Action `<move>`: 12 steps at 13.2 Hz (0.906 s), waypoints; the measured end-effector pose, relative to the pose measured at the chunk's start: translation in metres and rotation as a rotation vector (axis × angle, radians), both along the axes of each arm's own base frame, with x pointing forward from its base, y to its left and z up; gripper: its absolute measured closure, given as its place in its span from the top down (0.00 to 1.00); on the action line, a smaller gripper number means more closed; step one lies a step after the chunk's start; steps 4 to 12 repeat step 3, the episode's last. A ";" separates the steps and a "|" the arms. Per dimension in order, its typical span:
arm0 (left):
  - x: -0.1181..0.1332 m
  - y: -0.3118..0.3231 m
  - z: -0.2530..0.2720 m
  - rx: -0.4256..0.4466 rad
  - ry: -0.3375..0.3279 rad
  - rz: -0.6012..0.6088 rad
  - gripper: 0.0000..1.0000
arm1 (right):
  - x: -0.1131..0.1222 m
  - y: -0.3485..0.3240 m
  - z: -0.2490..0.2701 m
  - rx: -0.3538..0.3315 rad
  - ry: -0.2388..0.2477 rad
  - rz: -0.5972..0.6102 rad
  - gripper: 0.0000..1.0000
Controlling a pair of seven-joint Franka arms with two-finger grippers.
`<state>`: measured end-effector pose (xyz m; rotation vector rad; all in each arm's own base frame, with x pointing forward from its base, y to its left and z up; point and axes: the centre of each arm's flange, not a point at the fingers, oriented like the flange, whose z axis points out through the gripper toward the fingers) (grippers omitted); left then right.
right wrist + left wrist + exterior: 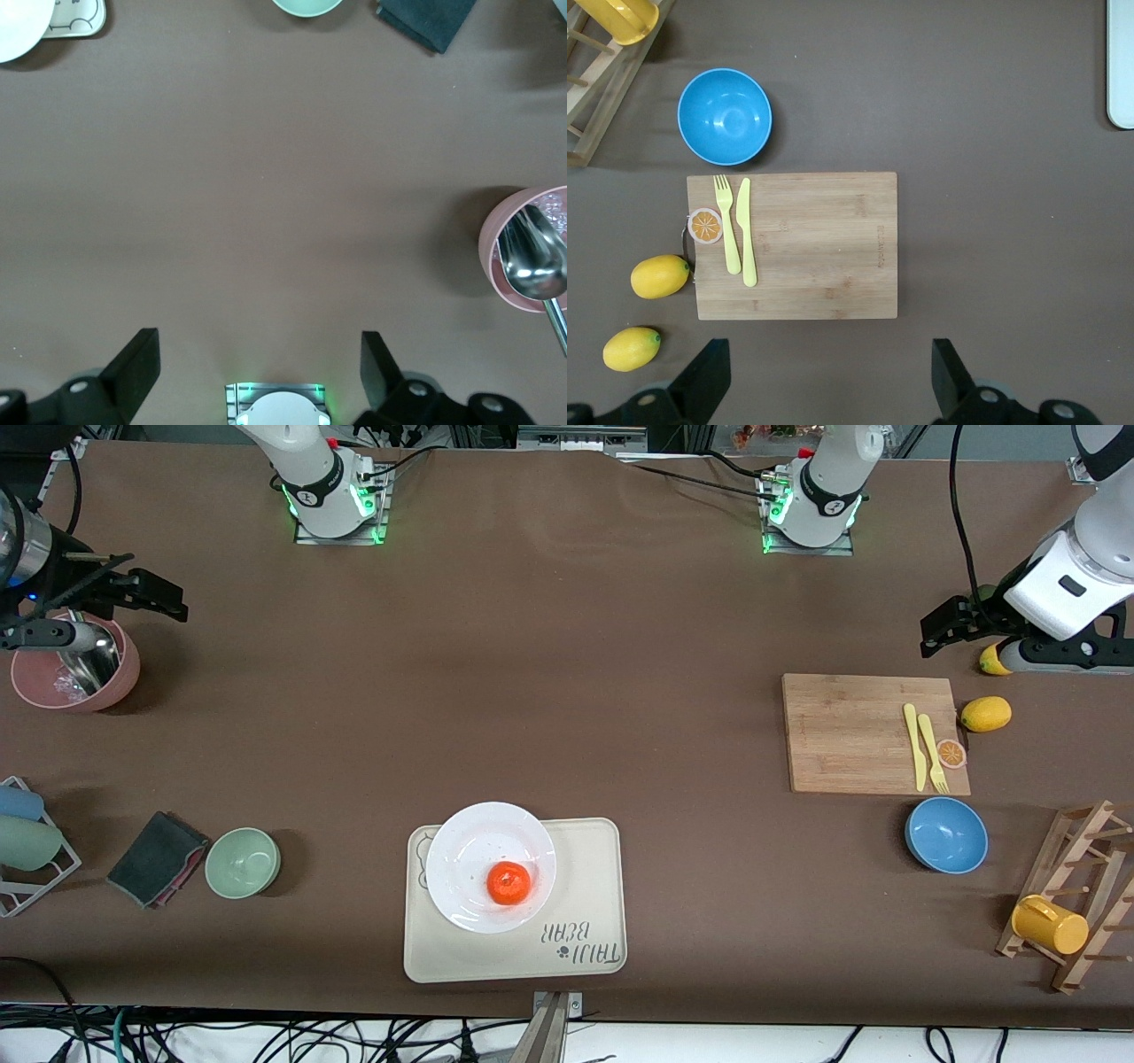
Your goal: Place orange and plate with both arms
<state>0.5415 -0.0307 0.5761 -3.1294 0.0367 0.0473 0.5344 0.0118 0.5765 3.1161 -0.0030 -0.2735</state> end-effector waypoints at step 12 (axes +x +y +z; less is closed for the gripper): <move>0.000 0.000 0.000 0.000 0.000 0.000 1.00 | 0.003 0.003 0.000 -0.001 -0.001 0.004 1.00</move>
